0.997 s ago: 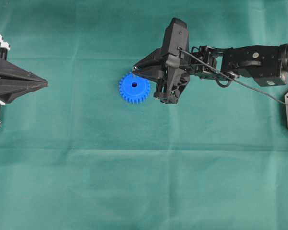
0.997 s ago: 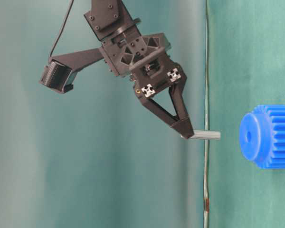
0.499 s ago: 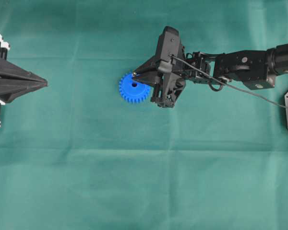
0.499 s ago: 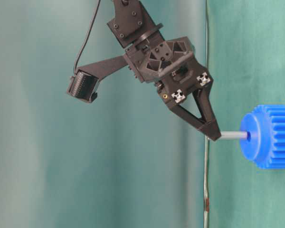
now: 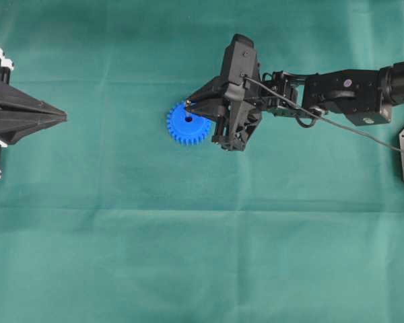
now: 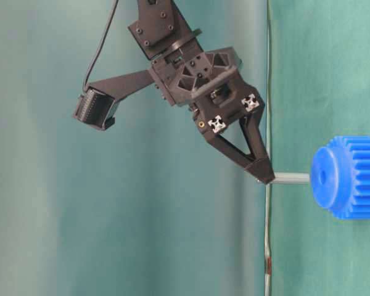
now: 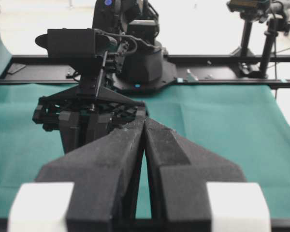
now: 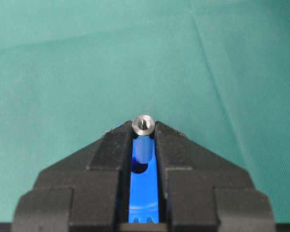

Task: Insert the shaft placed at a random location into the center hole of the medium gear at another random location.
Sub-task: 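Align the held shaft above the blue gear's center hole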

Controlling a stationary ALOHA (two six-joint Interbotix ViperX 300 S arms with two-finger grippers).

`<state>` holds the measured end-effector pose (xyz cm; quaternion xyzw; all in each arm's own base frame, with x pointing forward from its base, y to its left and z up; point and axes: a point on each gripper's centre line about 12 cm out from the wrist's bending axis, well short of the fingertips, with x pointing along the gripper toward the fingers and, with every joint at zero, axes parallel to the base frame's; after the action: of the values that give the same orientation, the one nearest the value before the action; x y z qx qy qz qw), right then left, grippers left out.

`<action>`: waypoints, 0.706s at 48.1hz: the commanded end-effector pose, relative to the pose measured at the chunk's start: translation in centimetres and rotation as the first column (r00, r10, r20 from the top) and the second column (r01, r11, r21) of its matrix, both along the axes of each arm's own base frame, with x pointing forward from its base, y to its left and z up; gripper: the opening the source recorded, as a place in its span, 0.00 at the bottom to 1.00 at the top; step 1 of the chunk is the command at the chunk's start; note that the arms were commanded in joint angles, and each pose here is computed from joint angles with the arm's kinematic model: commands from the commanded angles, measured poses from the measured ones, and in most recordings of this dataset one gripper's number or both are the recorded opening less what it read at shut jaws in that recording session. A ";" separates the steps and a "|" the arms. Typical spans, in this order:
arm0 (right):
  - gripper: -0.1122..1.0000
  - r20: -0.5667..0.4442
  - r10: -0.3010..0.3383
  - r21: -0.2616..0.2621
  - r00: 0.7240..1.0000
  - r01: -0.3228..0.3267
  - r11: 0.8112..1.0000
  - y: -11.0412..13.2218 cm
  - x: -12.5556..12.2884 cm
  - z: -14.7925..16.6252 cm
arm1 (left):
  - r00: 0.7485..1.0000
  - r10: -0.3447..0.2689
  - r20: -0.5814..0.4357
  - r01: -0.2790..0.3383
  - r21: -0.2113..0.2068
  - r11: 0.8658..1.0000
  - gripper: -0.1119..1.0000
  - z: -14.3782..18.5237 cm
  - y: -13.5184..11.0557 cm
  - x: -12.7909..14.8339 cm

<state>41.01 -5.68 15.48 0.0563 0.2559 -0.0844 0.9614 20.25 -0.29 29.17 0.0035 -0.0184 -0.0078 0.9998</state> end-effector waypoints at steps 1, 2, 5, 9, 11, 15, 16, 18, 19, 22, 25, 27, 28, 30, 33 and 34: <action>0.22 0.052 -0.005 0.014 0.999 0.005 1.000 0.2 0.7 2.1 | 1.000 0.003 0.015 -0.003 0.000 1.000 0.10 0.7 0.1 0.3; 0.22 0.048 -0.003 0.013 0.999 0.002 1.000 0.2 0.7 2.0 | 1.000 0.002 0.017 -0.002 0.001 1.000 0.10 0.7 0.0 0.3; 0.22 0.047 0.002 0.014 0.999 -0.003 1.000 0.5 0.7 1.8 | 1.000 0.003 0.017 -0.003 0.000 1.000 0.10 0.7 0.1 0.3; 0.22 0.040 0.002 0.020 0.999 -0.003 1.000 0.6 0.9 1.4 | 1.000 0.003 0.017 -0.003 0.000 1.000 0.10 0.7 0.1 0.3; 0.22 0.036 0.000 0.025 0.999 -0.001 1.000 0.7 1.0 1.2 | 1.000 0.002 0.015 -0.002 0.001 1.000 0.10 0.6 0.0 0.3; 0.22 0.022 -0.007 0.036 1.000 0.006 0.999 0.7 1.4 0.5 | 1.000 0.002 0.017 -0.002 0.001 1.000 0.10 0.7 0.0 0.3; 0.22 0.017 -0.008 0.038 1.000 0.007 0.999 0.7 1.4 0.3 | 1.000 0.003 0.017 -0.003 0.000 1.000 0.10 0.7 0.1 0.3; 0.22 0.011 -0.008 0.038 1.000 0.007 0.999 0.7 1.5 0.1 | 1.000 0.003 0.017 -0.003 0.000 1.000 0.10 0.7 0.1 0.3; 0.22 0.008 -0.008 0.039 1.000 0.008 0.999 0.7 1.5 0.0 | 1.000 0.003 0.017 -0.003 0.000 1.000 0.10 0.7 0.1 0.3; 0.22 0.010 -0.008 0.038 1.000 0.007 0.999 0.7 1.5 0.0 | 1.000 0.003 0.015 -0.003 0.000 1.000 0.10 0.7 0.1 0.3; 0.22 0.009 -0.009 0.037 1.000 0.008 0.999 0.6 1.5 0.0 | 1.000 0.003 0.015 -0.003 0.000 1.000 0.10 0.7 0.1 0.3; 0.22 0.011 -0.013 0.037 1.000 0.013 0.999 0.4 1.5 0.1 | 1.000 0.003 0.014 -0.003 0.001 1.000 0.10 0.7 0.1 0.3; 0.22 0.011 -0.013 0.037 1.000 0.013 0.999 0.4 1.4 0.1 | 1.000 0.003 0.014 -0.003 0.000 1.000 0.10 0.7 0.1 0.3; 0.22 0.014 -0.015 0.035 1.000 0.015 0.999 0.3 1.3 0.2 | 1.000 0.003 0.014 -0.003 0.000 1.000 0.10 0.7 0.1 0.3; 0.22 0.025 -0.021 0.034 0.999 0.021 0.999 0.0 1.2 0.8 | 1.000 0.002 0.014 -0.002 0.001 1.000 0.10 0.7 0.0 0.3; 0.22 0.027 -0.020 0.033 0.999 0.019 0.999 0.1 1.1 0.9 | 1.000 0.003 0.014 -0.003 0.000 1.000 0.10 0.7 0.1 0.3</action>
<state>41.99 -5.08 14.47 0.0668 0.2673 -0.0817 0.9578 20.29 -0.26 29.05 0.0036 -0.0161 -0.0070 0.9998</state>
